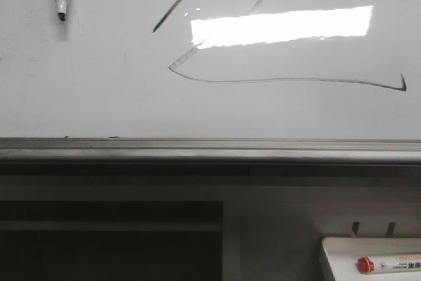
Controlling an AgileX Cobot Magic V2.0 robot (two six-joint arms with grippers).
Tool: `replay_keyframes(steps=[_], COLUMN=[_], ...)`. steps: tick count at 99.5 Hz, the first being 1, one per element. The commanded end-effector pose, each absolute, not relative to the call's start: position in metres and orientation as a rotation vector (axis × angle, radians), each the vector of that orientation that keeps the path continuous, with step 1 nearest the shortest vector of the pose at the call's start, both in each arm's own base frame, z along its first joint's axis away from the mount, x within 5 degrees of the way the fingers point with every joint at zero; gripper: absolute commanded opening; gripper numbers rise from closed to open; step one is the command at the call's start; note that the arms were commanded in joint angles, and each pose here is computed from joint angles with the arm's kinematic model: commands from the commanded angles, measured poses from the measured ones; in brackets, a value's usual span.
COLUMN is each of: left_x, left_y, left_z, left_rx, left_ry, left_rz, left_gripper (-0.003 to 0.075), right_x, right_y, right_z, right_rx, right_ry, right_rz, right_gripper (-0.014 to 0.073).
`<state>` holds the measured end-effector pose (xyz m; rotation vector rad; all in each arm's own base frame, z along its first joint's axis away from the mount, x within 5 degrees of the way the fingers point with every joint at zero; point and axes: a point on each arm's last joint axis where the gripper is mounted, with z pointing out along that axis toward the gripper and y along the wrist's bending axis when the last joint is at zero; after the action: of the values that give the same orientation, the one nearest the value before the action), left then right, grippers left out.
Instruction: Write number 2 on whiteboard
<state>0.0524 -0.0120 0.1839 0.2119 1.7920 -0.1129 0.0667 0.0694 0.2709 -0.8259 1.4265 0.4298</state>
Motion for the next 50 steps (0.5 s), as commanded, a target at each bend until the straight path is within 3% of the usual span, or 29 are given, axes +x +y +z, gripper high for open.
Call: replay_keyframes(steps=[1, 50], left_x=[0.0523, 0.0523], left_y=[-0.0112, -0.0112], left_z=[0.1869, 0.1869], left_rx=[0.187, 0.187], left_ry=[1.719, 1.719], left_rz=[-0.115, -0.115], left_gripper=[-0.002, -0.002], right_x=[0.0705, 0.0704], right_y=[0.0665, 0.0663], right_z=[0.2839, 0.281], right_rx=[-0.763, -0.765], right_ry=[1.385, 1.391], right_rz=[0.392, 0.39], right_gripper=[-0.0071, -0.0071])
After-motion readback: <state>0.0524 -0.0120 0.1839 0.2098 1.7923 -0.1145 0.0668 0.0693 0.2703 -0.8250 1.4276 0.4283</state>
